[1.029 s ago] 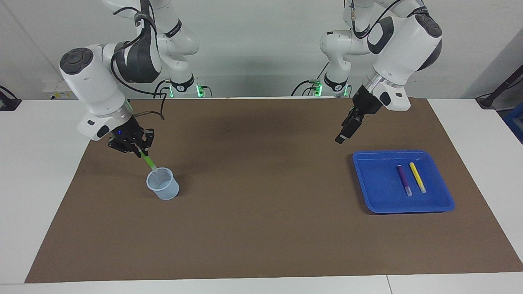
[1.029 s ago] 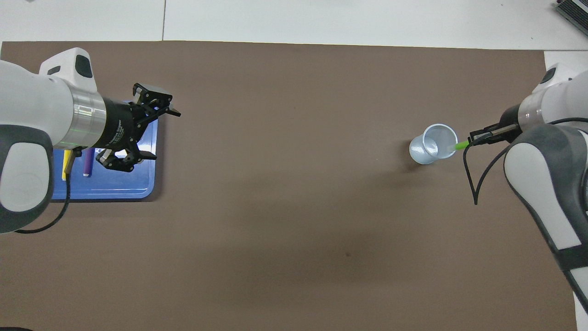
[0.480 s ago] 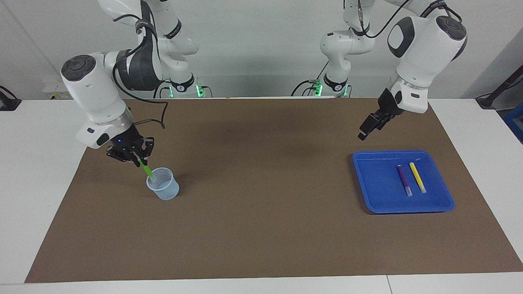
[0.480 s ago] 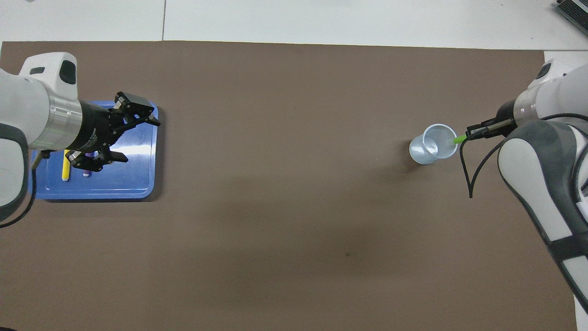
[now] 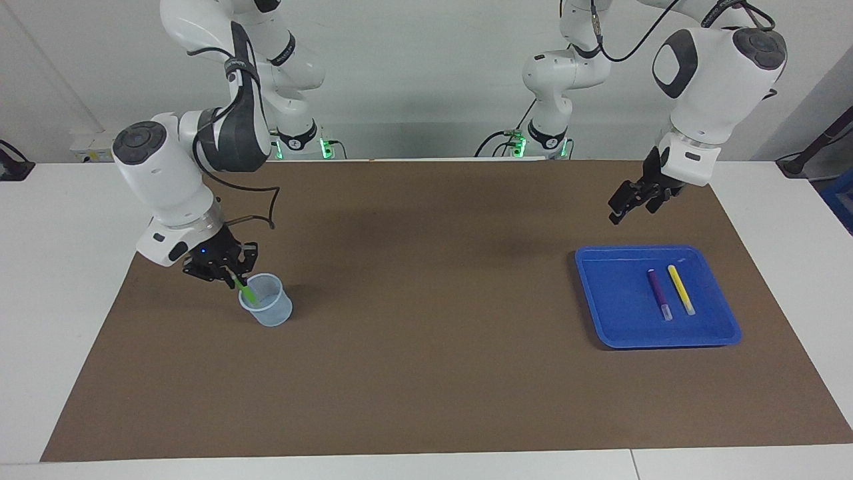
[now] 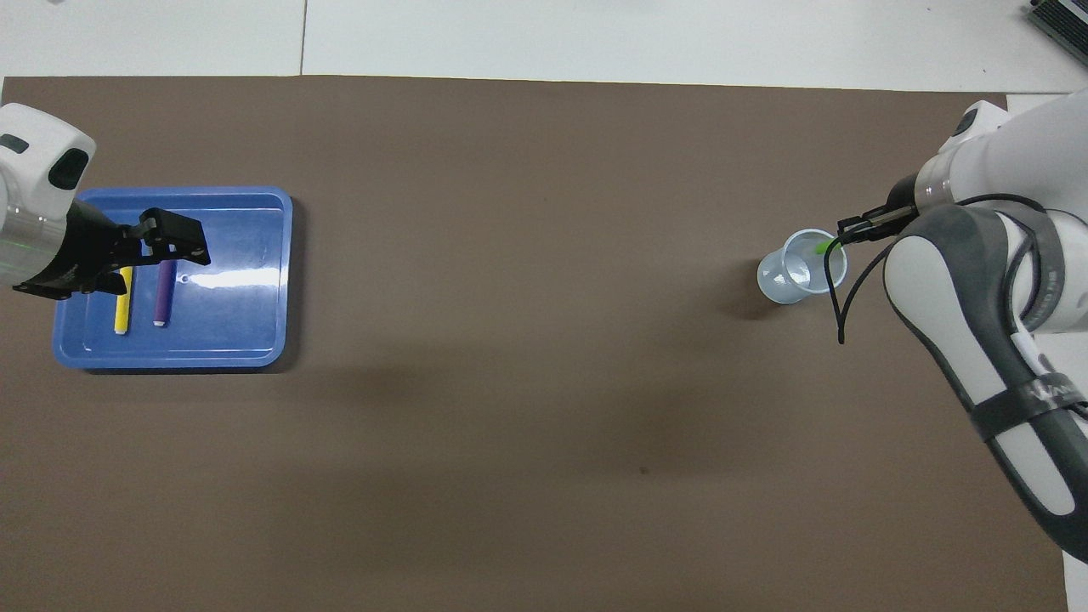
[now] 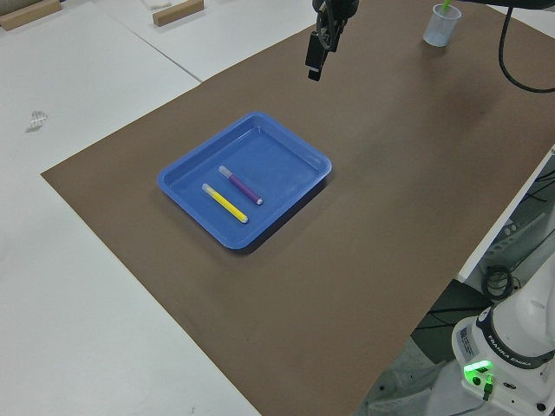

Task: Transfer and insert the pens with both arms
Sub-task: 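Lower the green pen into the white cup and open the right gripper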

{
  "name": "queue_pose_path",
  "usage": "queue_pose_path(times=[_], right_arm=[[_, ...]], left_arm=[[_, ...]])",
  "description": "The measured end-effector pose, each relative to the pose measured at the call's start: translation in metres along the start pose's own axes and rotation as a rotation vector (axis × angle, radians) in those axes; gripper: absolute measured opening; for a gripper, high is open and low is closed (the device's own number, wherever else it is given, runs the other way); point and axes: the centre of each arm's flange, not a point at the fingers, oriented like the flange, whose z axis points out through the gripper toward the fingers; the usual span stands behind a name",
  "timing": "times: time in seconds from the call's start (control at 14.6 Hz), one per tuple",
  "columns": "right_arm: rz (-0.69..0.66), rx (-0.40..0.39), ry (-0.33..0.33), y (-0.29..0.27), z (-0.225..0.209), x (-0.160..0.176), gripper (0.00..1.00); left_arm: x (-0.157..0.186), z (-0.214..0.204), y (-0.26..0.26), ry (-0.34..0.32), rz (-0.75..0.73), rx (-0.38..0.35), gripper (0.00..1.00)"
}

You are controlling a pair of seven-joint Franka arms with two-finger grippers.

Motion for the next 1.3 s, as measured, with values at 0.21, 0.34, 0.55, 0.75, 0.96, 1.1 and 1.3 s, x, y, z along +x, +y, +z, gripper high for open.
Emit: queue_pose_path(times=[0.21,0.34,0.55,0.75,0.96,1.1,1.3], right_arm=[[0.000,0.000,0.001,0.000,0.001,0.001,0.49],[0.004,0.001,-0.003,0.000,-0.003,0.000,0.72],[0.016,0.003,-0.021,-0.002,-0.027,-0.003,1.00],[0.050,0.002,-0.041,-0.006,-0.073,-0.014,1.00],[0.088,-0.001,-0.056,-0.013,-0.122,-0.031,1.00],[0.102,-0.001,-0.070,-0.014,-0.146,-0.039,1.00],[0.124,0.004,-0.099,-0.005,-0.166,-0.047,1.00]], left_arm=[[-0.001,0.000,-0.002,0.001,0.018,0.019,1.00],[-0.003,0.001,-0.003,-0.003,0.021,0.023,1.00],[-0.006,0.001,-0.004,-0.006,0.032,0.026,1.00],[-0.008,0.003,-0.010,-0.022,0.024,0.034,1.00],[-0.010,0.004,-0.013,-0.041,0.019,0.041,1.00],[-0.011,0.004,-0.012,-0.046,0.021,0.042,1.00],[-0.011,0.004,-0.013,-0.045,0.020,0.043,1.00]])
